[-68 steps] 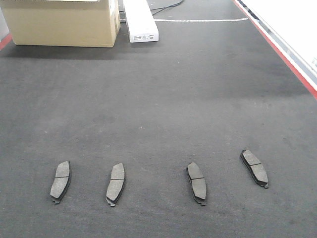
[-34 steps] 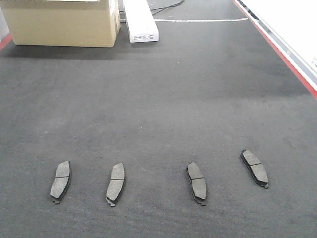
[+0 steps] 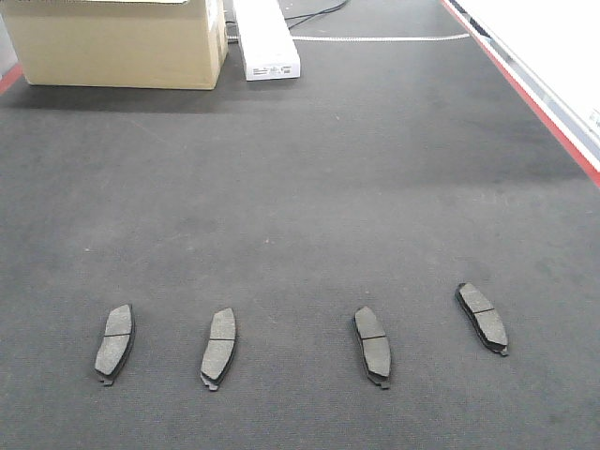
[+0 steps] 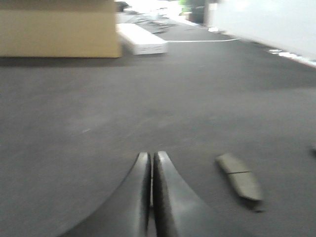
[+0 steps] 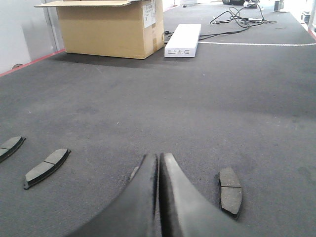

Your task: Move and align brake pads A on conveyor

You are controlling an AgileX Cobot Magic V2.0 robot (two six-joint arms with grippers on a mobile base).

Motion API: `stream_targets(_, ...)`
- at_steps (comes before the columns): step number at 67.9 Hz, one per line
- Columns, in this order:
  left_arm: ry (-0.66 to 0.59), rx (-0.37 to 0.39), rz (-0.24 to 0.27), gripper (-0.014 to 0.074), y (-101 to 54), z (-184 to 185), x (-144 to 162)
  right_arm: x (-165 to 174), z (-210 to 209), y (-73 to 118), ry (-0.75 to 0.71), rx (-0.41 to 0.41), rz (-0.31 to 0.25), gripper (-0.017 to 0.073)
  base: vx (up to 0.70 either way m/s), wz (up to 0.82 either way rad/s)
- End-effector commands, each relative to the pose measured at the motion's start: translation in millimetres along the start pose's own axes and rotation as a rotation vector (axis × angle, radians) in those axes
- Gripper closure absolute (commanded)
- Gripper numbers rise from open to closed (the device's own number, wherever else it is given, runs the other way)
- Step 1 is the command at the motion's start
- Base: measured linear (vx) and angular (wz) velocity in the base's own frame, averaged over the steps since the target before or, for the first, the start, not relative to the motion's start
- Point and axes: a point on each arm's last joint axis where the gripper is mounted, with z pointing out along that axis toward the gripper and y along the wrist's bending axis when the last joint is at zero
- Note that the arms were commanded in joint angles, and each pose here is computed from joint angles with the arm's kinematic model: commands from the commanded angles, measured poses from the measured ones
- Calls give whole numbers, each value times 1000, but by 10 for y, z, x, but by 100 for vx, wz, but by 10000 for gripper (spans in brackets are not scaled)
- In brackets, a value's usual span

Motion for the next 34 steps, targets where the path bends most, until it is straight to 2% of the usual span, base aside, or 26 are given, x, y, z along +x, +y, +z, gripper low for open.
stream_targets(1,-86,-68,-14,600,40,21,-51,-139,-15,9,-81,-6,-13,571,0,0)
stream_targets(8,-109,-141,-19,600,89,31,45,-139,-15,9,-81,-6,-13,571,0,0)
stream_targets(16,-137,-185,-20,600,110,-9,64,-140,-15,9,-82,-6,-13,571,0,0)
stream_targets(34,-142,-186,-14,600,110,-8,58,-140,-15,9,-82,-6,-13,571,0,0)
